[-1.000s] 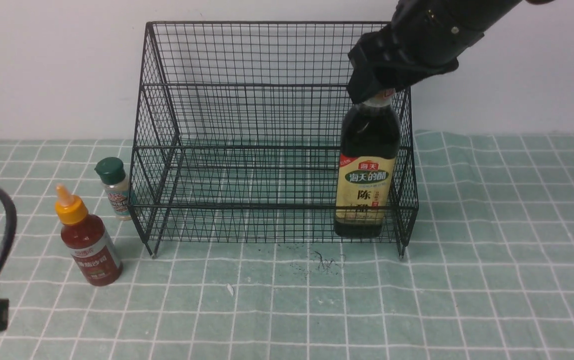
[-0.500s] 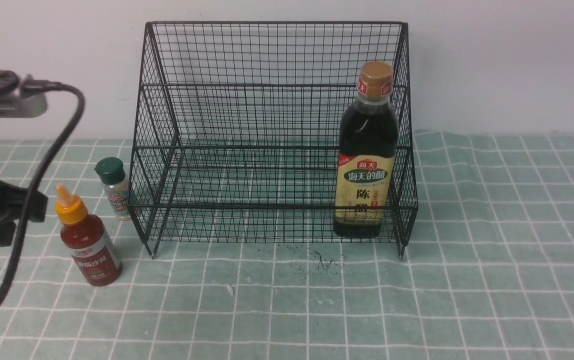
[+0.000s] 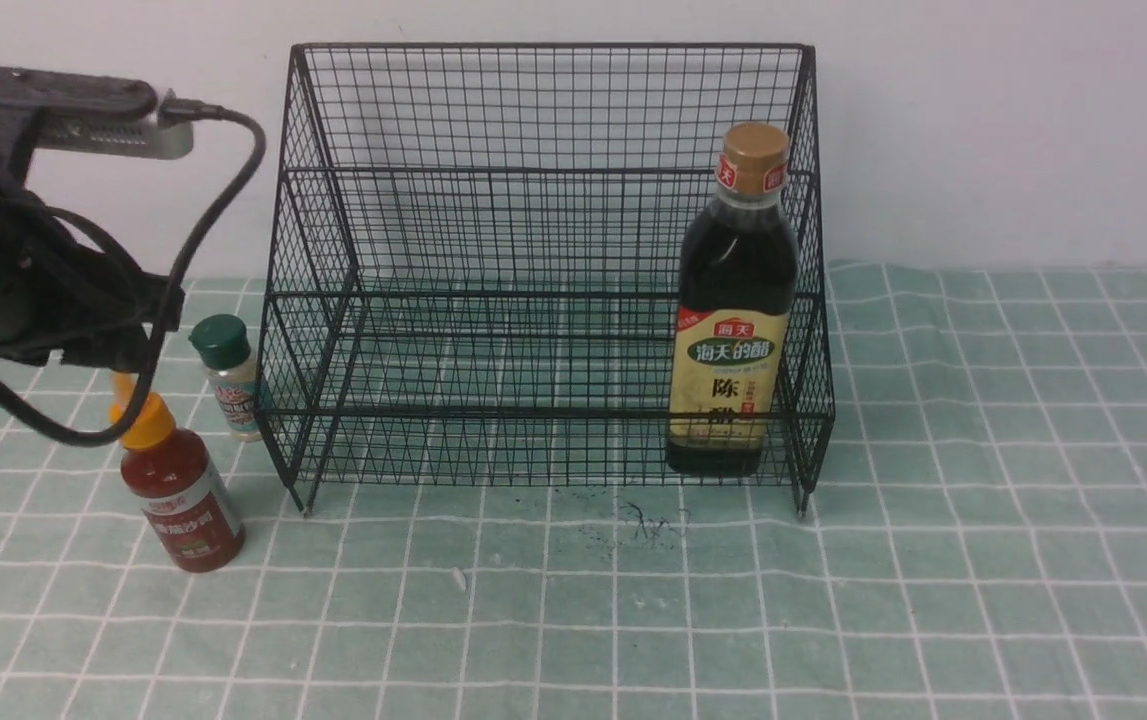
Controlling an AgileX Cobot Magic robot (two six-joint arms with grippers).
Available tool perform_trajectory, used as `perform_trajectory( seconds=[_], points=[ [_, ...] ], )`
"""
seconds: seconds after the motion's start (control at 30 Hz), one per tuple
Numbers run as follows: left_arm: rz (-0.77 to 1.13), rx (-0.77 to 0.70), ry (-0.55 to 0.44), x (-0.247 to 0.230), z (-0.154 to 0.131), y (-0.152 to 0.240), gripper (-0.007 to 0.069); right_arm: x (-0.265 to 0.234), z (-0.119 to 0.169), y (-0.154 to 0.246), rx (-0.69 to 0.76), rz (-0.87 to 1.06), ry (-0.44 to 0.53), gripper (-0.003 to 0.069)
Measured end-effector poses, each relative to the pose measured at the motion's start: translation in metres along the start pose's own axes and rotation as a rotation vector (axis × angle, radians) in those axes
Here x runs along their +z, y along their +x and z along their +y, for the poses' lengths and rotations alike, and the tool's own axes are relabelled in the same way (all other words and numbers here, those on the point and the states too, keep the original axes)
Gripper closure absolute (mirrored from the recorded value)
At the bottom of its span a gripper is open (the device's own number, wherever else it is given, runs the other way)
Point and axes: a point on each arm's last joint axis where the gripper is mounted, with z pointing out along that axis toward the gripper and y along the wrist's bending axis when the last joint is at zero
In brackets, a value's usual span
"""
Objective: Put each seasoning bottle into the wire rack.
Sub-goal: Use the left arm to grab the condiment bottle closest to it
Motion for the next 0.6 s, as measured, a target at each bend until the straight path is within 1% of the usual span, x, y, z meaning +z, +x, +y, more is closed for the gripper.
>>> perform_trajectory(
  seconds=[0.03,0.07,0.13,0.2,0.27,0.33,0.4,0.47,0.5,0.6],
  points=[
    [0.001,-0.001,0.0,0.002,0.0,0.0,0.0152,0.0,0.0,0.001,-0.001,0.0,0.002,0.0673],
    [0.024,-0.003,0.0,0.014,-0.001,-0.002,0.0097,-0.006,-0.001,0.006,-0.007,-0.027,0.014,0.0673],
    [0.064,0.001,0.0,0.033,-0.003,-0.003,0.006,-0.01,-0.002,0.007,-0.017,-0.043,0.033,0.0673],
    [0.097,0.009,-0.006,0.049,-0.004,-0.003,0.005,-0.01,-0.003,0.008,-0.022,-0.048,0.044,0.0673],
    [0.127,0.013,-0.015,0.062,-0.004,-0.002,0.0056,-0.009,-0.003,0.008,-0.023,-0.045,0.046,0.0673],
    [0.155,0.012,-0.018,0.072,-0.005,-0.001,0.0095,-0.009,-0.003,0.008,-0.023,-0.045,0.046,0.0673],
    [0.17,0.007,-0.02,0.077,-0.005,0.0,0.0168,-0.009,-0.003,0.008,-0.023,-0.045,0.046,0.0673],
    [0.179,0.004,-0.024,0.078,-0.005,0.0,0.0333,-0.009,-0.003,0.008,-0.023,-0.045,0.046,0.0675],
    [0.177,0.0,-0.022,0.077,-0.005,0.0,0.0352,-0.009,-0.003,0.008,-0.023,-0.045,0.046,0.0675],
    [0.177,0.007,-0.033,0.069,-0.003,0.0,0.0337,-0.009,-0.003,0.008,-0.023,-0.045,0.046,0.0675]
  ],
)
